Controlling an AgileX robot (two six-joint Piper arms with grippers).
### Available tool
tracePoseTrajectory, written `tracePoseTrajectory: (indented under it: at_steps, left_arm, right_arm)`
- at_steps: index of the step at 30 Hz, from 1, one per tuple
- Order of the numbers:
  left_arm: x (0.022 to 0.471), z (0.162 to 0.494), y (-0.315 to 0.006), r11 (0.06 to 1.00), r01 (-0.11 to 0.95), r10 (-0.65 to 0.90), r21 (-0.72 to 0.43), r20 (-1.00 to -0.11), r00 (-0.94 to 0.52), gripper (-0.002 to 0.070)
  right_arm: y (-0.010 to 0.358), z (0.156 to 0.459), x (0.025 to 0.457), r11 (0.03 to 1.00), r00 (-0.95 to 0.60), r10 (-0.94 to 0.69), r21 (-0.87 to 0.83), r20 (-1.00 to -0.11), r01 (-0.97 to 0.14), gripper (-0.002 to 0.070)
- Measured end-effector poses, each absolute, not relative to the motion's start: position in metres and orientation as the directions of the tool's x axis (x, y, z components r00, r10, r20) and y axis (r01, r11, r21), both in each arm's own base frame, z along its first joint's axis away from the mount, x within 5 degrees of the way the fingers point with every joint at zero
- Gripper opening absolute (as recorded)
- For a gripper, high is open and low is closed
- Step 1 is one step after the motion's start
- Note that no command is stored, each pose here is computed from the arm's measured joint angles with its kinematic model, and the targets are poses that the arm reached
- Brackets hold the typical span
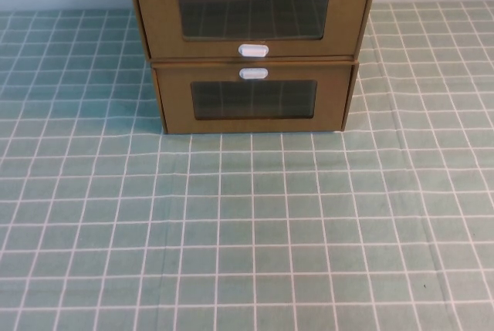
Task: Open the shoe box
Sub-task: 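Pull the top drawer of the cardboard box fully open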
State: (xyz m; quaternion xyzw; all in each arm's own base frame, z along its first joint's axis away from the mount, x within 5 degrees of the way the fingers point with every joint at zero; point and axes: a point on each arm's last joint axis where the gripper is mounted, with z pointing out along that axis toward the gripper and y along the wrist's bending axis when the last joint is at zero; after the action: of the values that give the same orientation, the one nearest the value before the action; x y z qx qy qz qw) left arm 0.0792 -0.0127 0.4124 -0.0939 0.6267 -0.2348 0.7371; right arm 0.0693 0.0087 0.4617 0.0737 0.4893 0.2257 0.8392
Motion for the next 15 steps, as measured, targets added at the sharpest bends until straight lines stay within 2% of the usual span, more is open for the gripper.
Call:
tracePoseTrajectory:
  at_steps: [2, 5, 11, 13, 15]
  left_arm:
    - [0.099, 0.406, -0.016, 0.883, 0.17, -0.443, -0.438, -0.896, -0.01, -0.0004]
    - [0.123, 0.398, -0.02, 0.907, 0.137, -0.392, -0.399, -0.917, -0.073, -0.0003]
    - [0.155, 0.397, -0.025, 0.909, 0.154, -0.386, -0.387, -0.922, -0.042, -0.0004]
    - [0.159, 0.397, -0.026, 0.908, 0.16, -0.388, -0.387, -0.921, -0.029, -0.0003]
    - [0.163, 0.398, -0.026, 0.906, 0.17, -0.391, -0.387, -0.92, -0.008, -0.0003]
  right_arm:
    - [0.009, 0.455, 0.095, 0.907, 0.363, 0.408, 0.328, -0.837, -0.264, -0.0013]
    - [0.012, 0.445, 0.124, 0.955, 0.314, 0.267, 0.206, -0.911, -0.216, -0.0013]
    - [0.033, 0.438, 0.154, 0.928, 0.335, 0.134, 0.0, -0.932, -0.372, -0.0014]
    - [0.037, 0.435, 0.162, 0.919, 0.354, -0.006, -0.145, -0.935, -0.367, -0.0013]
    - [0.036, 0.432, 0.173, 0.915, 0.323, -0.159, -0.262, -0.933, -0.307, -0.0013]
